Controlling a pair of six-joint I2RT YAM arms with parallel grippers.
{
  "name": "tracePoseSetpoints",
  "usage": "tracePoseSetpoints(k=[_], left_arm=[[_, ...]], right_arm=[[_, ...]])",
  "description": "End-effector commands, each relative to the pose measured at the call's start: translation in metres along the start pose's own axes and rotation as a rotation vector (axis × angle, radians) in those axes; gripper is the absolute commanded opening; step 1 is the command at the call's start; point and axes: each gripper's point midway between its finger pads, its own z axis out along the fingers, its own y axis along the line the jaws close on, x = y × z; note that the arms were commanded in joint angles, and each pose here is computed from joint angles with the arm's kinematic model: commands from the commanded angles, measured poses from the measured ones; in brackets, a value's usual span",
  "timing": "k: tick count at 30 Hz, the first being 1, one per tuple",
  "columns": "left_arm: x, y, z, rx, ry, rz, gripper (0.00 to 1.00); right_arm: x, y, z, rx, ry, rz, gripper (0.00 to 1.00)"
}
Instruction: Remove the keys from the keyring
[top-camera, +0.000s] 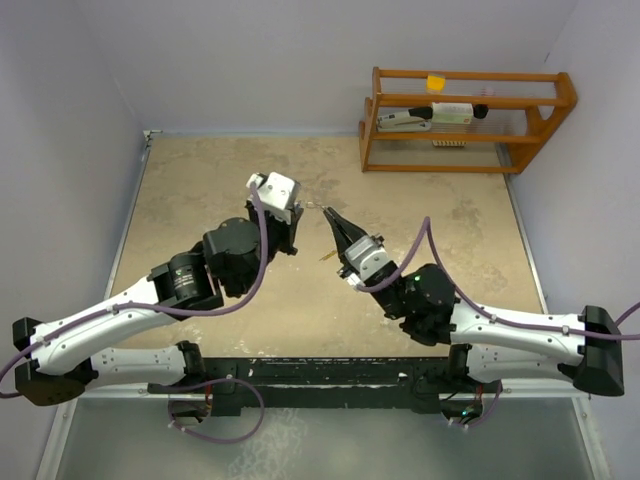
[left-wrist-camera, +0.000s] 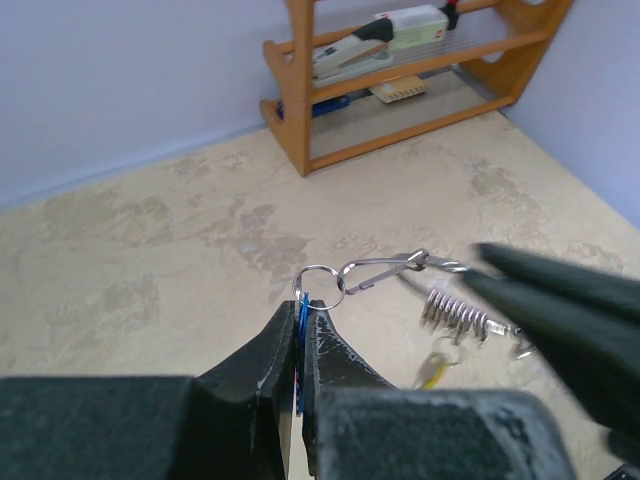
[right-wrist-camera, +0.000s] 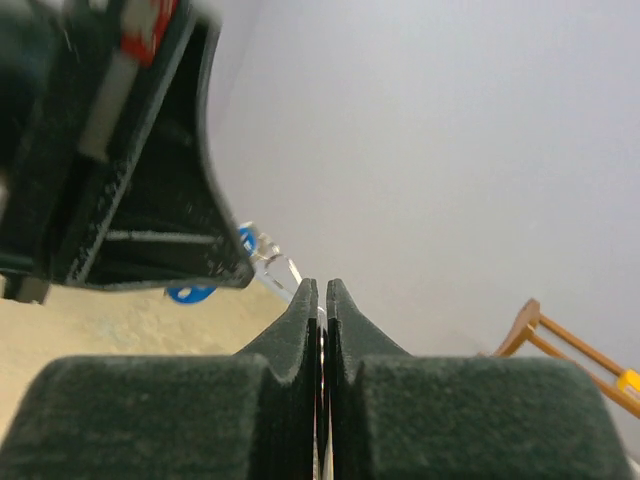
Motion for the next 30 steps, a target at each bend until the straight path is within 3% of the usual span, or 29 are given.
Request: tracePoseSetpoints(k=[1, 18, 21, 23, 30], left_arm=[[-0.014, 0.063, -0.018, -0.264, -0.059, -0.023, 0.00], [-0.047, 0.022, -0.010, -0.037, -0.137, 0.016, 0.00], [-0.056, 0.018, -0.010, -0.009, -0.163, 0.024, 0.00], [-0.061, 0.013, -0.010, 0.015, -0.178, 0.028, 0.00], [-0.073, -0.004, -0.009, 0.102, -0.198, 0.049, 0.00]], right_arm=[[-0.054, -0.057, -0.007, 0.165, -0.151, 0.139, 0.00], [-0.029, -0.020, 0.003, 0.049, -0.059, 0.125, 0.00], [-0.022, -0.010, 0.002, 0.007, -0.042, 0.130, 0.20], [-0.020, -0.006, 0.000, -0.008, -0.038, 0.137, 0.27], [-0.020, -0.004, -0.003, -0.021, -0.039, 0.160, 0.30]])
